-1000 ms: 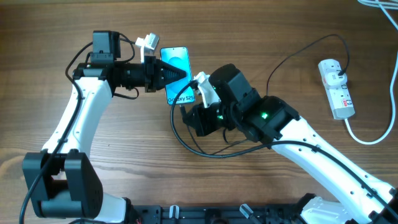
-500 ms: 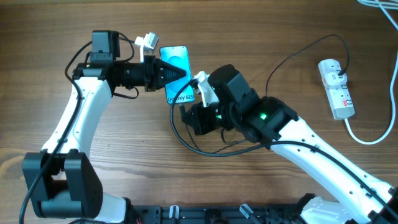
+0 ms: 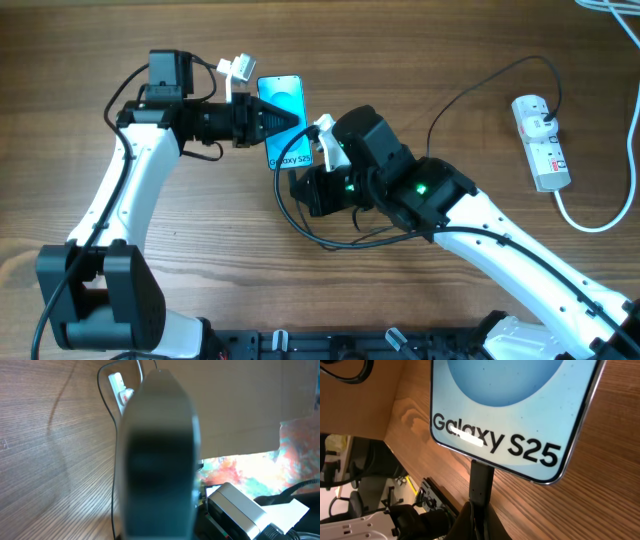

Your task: Plug charger to phone and switch on socket

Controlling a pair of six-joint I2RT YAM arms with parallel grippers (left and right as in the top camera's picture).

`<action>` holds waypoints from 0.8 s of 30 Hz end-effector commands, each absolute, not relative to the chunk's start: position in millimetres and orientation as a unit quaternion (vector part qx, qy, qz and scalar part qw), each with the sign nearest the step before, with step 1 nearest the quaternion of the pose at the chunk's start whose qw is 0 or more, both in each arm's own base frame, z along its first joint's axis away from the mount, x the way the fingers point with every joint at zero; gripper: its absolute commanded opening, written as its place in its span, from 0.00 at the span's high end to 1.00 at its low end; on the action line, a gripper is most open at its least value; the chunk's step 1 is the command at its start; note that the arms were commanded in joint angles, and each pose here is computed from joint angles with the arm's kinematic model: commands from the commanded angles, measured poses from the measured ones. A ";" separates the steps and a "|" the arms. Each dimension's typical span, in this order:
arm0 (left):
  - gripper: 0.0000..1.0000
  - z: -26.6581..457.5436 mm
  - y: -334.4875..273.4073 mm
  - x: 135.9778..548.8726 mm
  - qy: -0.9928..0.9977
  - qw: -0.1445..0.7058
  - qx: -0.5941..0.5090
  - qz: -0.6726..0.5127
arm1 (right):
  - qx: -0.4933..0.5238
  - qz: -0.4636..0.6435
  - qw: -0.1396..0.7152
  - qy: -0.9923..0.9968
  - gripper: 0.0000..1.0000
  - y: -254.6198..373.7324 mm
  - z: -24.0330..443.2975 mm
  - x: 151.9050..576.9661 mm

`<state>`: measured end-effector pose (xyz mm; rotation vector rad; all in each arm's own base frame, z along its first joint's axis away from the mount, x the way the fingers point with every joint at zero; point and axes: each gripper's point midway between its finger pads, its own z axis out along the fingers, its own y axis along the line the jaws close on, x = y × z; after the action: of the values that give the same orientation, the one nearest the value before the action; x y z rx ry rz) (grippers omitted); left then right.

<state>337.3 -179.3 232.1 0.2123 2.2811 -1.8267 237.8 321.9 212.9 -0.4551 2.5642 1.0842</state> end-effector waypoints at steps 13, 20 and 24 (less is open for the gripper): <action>0.96 240.5 -201.1 315.9 0.757 0.087 0.115 -0.637 | -0.135 0.378 0.238 0.885 0.96 315.6 242.3 277.1; 0.96 240.3 -200.9 315.7 0.757 0.086 0.114 -0.638 | -0.153 0.390 0.257 0.871 0.84 316.1 258.8 283.2; 0.96 240.4 -200.9 315.7 0.757 0.086 0.114 -0.638 | -0.240 0.453 0.255 0.820 0.04 328.7 282.2 267.5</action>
<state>332.2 -188.0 232.3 0.2725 2.2833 -1.8164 247.4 327.1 233.5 -0.5263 2.4589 1.1927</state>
